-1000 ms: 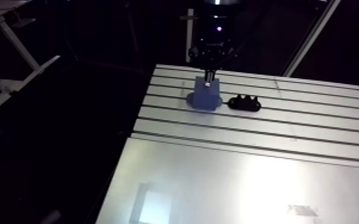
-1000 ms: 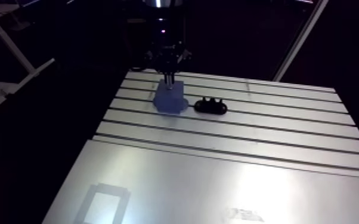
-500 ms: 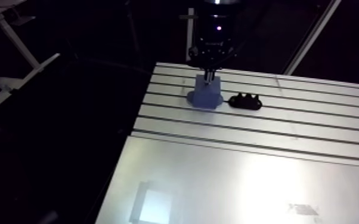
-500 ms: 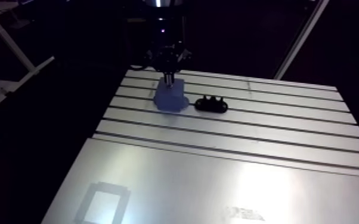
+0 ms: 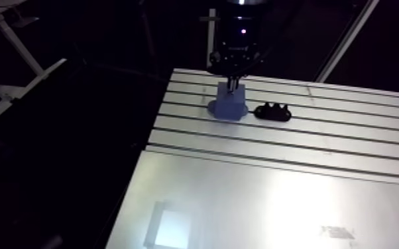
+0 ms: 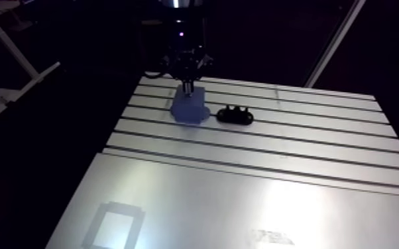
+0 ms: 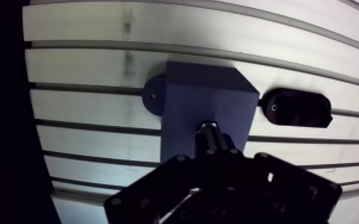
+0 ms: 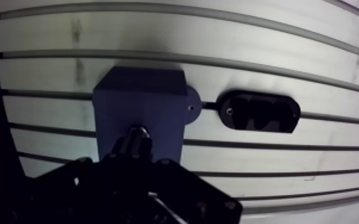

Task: Pick up the M10 bolt and insert it into the hex recess until seated.

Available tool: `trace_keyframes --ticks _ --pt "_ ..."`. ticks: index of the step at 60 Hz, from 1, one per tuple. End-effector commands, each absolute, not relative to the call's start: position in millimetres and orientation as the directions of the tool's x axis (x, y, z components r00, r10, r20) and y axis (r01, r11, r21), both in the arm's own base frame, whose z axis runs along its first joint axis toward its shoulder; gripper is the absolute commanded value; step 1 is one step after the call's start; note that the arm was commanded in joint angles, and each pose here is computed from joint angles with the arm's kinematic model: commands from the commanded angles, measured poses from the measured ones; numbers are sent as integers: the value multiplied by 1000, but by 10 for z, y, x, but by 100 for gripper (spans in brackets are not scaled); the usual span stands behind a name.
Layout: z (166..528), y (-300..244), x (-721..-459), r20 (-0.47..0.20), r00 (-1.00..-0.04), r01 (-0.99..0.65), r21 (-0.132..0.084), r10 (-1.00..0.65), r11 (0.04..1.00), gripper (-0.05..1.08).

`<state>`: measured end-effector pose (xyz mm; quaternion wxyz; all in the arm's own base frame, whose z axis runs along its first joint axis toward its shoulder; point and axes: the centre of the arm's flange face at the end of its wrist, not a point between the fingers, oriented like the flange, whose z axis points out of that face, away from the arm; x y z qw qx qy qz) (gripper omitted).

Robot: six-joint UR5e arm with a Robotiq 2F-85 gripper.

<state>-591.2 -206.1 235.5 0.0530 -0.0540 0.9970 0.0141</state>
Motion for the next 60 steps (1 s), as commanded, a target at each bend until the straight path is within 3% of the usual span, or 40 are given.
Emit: trace_keyframes --ticks 1,60 --pt "2352 -2061 -5912 -108 -988 -110 22 -107 994 108" --pt "2285 -2042 -5909 -120 -987 -109 22 -106 994 108"
